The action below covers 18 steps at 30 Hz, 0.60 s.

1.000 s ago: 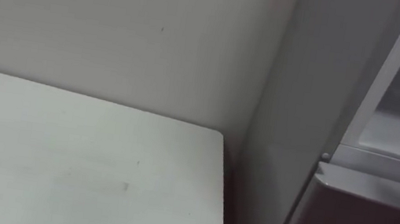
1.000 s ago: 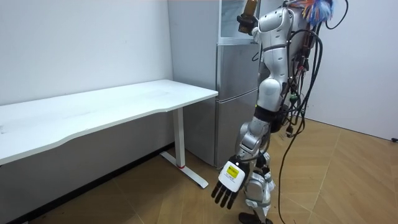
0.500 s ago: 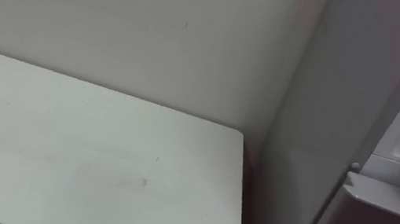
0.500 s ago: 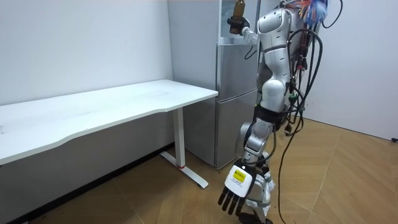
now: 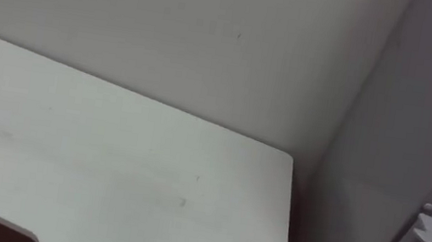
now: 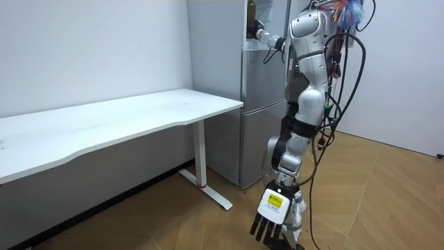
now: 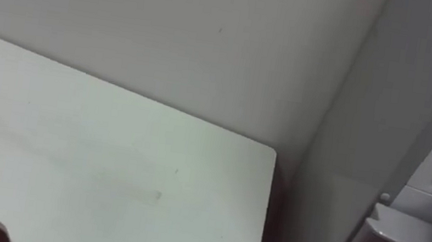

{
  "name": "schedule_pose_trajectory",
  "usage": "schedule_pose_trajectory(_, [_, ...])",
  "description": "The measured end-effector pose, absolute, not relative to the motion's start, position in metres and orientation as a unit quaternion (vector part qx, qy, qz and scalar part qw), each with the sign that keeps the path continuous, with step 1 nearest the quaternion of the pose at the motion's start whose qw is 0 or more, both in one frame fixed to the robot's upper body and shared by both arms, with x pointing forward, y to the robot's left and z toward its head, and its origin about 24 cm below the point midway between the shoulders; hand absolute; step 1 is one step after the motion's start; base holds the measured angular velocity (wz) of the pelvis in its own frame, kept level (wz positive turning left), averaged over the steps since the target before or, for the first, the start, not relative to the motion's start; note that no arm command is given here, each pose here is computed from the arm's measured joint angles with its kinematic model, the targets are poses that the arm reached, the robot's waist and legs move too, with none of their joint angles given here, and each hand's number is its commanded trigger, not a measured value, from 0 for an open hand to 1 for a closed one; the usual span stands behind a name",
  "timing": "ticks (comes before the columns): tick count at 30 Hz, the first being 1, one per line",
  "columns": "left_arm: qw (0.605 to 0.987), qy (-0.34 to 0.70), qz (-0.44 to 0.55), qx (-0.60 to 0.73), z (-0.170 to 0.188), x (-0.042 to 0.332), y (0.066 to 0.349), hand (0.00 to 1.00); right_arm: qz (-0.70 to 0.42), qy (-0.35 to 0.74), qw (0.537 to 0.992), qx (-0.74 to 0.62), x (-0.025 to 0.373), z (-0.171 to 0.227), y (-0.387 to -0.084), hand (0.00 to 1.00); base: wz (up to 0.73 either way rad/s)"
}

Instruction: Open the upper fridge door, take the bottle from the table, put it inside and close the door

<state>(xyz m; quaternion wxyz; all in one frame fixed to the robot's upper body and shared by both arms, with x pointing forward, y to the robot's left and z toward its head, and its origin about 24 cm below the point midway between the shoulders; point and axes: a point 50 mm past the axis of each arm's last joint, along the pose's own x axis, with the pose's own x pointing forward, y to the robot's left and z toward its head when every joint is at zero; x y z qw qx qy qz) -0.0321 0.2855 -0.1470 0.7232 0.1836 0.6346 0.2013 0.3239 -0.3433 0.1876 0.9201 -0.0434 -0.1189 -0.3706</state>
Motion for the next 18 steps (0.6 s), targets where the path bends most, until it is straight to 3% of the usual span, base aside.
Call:
schedule_pose_trajectory(11, [0.707, 0.653, 0.210, 0.171, -0.146, -0.040, 0.288, 0.00, -0.390, -0.057, 0.917, -0.058, 0.323, 0.165, -0.365, 1.00, 0.08])
schedule_pose_trajectory(12, [0.705, 0.655, 0.210, 0.171, -0.146, -0.042, 0.288, 0.00, -0.390, -0.056, 0.917, -0.059, 0.322, 0.165, -0.368, 0.67, 0.12])
schedule_pose_trajectory(13, [0.704, 0.656, 0.210, 0.172, -0.146, -0.043, 0.288, 0.00, -0.389, -0.056, 0.917, -0.060, 0.321, 0.165, -0.370, 0.56, 0.19])
schedule_pose_trajectory(14, [0.701, 0.659, 0.211, 0.172, -0.146, -0.044, 0.288, 0.00, -0.392, -0.054, 0.916, -0.062, 0.320, 0.165, -0.372, 0.29, 0.15])
schedule_pose_trajectory(15, [0.699, 0.660, 0.212, 0.172, -0.146, -0.045, 0.288, 0.00, -0.392, -0.054, 0.916, -0.062, 0.320, 0.165, -0.372, 0.08, 0.12])
schedule_pose_trajectory(16, [0.698, 0.662, 0.213, 0.173, -0.145, -0.045, 0.288, 0.00, -0.391, -0.055, 0.917, -0.062, 0.321, 0.167, -0.372, 0.00, 0.05])
schedule_pose_trajectory(18, [0.696, 0.663, 0.213, 0.173, -0.145, -0.046, 0.288, 0.00, -0.390, -0.056, 0.917, -0.061, 0.322, 0.168, -0.373, 0.00, 0.02])
